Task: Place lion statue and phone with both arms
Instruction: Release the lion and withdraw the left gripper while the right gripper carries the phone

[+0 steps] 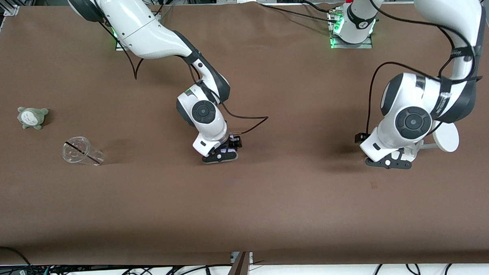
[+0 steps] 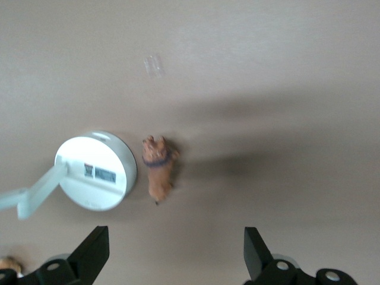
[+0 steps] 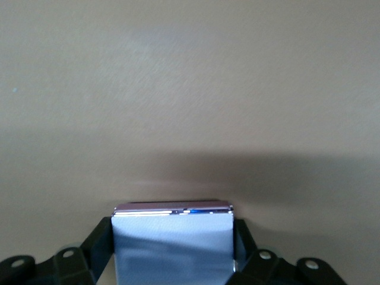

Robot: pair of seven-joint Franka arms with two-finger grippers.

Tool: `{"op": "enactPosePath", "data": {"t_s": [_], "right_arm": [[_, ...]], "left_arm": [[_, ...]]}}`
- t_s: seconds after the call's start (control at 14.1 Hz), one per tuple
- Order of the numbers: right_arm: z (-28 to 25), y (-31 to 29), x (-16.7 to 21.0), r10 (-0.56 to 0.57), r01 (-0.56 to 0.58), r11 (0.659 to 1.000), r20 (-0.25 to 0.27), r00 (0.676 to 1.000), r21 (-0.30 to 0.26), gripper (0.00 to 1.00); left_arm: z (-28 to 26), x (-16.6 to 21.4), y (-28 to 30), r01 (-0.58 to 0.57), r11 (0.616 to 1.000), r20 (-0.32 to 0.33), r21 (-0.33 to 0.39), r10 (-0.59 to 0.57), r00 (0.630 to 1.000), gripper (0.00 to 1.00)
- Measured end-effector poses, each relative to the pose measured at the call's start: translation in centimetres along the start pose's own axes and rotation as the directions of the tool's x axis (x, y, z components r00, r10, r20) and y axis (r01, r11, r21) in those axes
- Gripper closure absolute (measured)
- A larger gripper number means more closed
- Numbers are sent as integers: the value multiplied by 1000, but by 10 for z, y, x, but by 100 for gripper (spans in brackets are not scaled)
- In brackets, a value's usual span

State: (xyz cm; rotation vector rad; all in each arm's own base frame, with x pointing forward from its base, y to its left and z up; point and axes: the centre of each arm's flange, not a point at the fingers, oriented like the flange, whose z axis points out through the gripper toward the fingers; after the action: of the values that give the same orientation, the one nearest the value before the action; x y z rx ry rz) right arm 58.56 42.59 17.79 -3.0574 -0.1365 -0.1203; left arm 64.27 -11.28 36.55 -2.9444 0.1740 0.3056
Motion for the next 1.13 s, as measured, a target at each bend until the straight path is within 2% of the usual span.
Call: {"op": "enactPosePath", "data": {"t_s": [0.21, 0.57, 0.92, 1.13], "right_arm": [[-10, 27, 17, -12, 13, 1000, 21, 1000, -22, 16], [-44, 100, 48, -34, 40, 997, 86, 996, -64, 16], [-62, 181, 66, -82, 91, 993, 134, 988, -68, 16], [-62, 223, 66, -100, 114, 991, 174, 980, -69, 16]], "left_arm": [[-67, -10, -9, 34, 998, -3, -55, -34, 999, 0], [-156, -47, -36, 74, 995, -108, -63, -81, 991, 0], [-177, -56, -67, 125, 989, -145, -77, -135, 980, 0], [-181, -66, -70, 124, 974, -135, -189, -151, 979, 0]]}}
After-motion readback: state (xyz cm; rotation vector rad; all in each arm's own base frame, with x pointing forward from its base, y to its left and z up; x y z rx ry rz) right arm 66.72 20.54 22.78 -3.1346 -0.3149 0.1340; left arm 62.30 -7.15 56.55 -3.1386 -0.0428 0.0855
